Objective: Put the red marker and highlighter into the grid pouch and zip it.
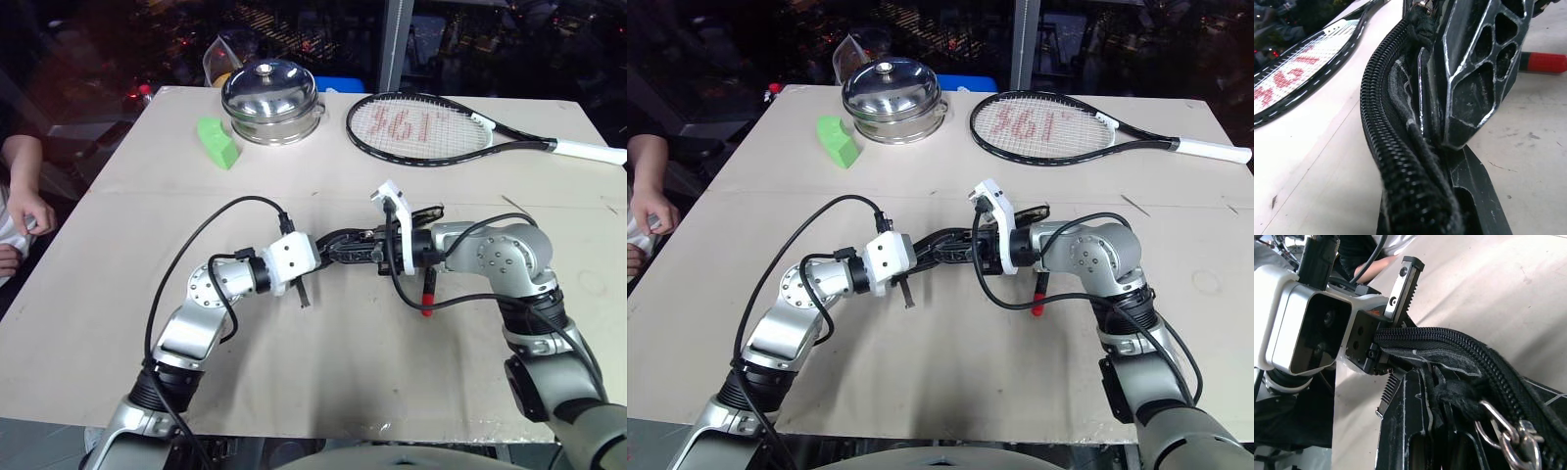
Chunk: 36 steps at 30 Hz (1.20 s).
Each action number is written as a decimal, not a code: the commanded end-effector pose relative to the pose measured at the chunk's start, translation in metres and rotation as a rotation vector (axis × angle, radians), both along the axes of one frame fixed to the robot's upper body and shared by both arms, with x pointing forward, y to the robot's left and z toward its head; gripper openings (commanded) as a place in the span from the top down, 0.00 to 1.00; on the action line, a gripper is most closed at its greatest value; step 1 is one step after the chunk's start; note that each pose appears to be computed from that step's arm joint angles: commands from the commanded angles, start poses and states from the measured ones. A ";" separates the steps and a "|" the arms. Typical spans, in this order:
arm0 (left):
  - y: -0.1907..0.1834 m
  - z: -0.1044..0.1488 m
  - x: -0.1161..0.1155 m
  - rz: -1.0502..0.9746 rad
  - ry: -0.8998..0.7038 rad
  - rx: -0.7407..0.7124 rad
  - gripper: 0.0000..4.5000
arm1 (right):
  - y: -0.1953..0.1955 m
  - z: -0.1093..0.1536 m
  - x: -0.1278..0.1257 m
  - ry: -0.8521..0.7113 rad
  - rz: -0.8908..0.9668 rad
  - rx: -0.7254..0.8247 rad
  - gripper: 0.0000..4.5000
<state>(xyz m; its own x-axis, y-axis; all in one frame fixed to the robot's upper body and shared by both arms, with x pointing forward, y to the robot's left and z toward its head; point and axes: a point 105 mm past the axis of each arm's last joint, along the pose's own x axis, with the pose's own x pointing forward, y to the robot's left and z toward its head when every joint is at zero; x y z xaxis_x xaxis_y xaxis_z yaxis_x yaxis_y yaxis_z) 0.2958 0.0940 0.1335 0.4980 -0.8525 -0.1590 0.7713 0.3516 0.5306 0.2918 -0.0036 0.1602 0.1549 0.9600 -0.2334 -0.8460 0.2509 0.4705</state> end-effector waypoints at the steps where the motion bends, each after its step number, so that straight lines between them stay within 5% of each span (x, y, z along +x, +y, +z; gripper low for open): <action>1: -0.033 0.041 -0.012 -0.100 -0.161 -0.086 1.00 | 0.030 -0.012 -0.005 0.014 0.036 -0.039 0.99; 12: -0.008 0.047 -0.015 -0.015 -0.121 -0.135 1.00 | 0.010 -0.020 0.006 -0.022 -0.029 0.006 0.99; 15: 0.001 0.043 -0.011 0.027 -0.085 -0.149 1.00 | 0.001 -0.012 0.005 -0.060 -0.043 0.057 0.83; 19: 0.010 0.042 -0.007 0.065 -0.062 -0.160 1.00 | -0.020 -0.004 0.008 -0.192 -0.152 0.028 0.44; 24: 0.024 0.034 -0.002 0.107 -0.030 -0.158 1.00 | -0.068 0.026 -0.011 -0.337 -0.268 0.030 0.44; 30: 0.039 0.020 -0.001 0.108 -0.018 -0.123 1.00 | -0.086 0.035 0.008 -0.415 -0.458 -0.045 1.00; 36: 0.043 0.015 -0.002 0.077 -0.031 -0.098 1.00 | -0.068 0.035 0.026 -0.452 -0.469 -0.068 1.00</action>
<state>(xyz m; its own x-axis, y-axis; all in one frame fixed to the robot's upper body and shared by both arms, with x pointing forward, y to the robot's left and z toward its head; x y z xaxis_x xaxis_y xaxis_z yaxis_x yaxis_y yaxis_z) 0.2950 0.1355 0.1376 0.5746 -0.8128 -0.0955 0.7436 0.4698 0.4757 0.3167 -0.0744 0.1839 0.6443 0.7513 -0.1429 -0.7447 0.6588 0.1065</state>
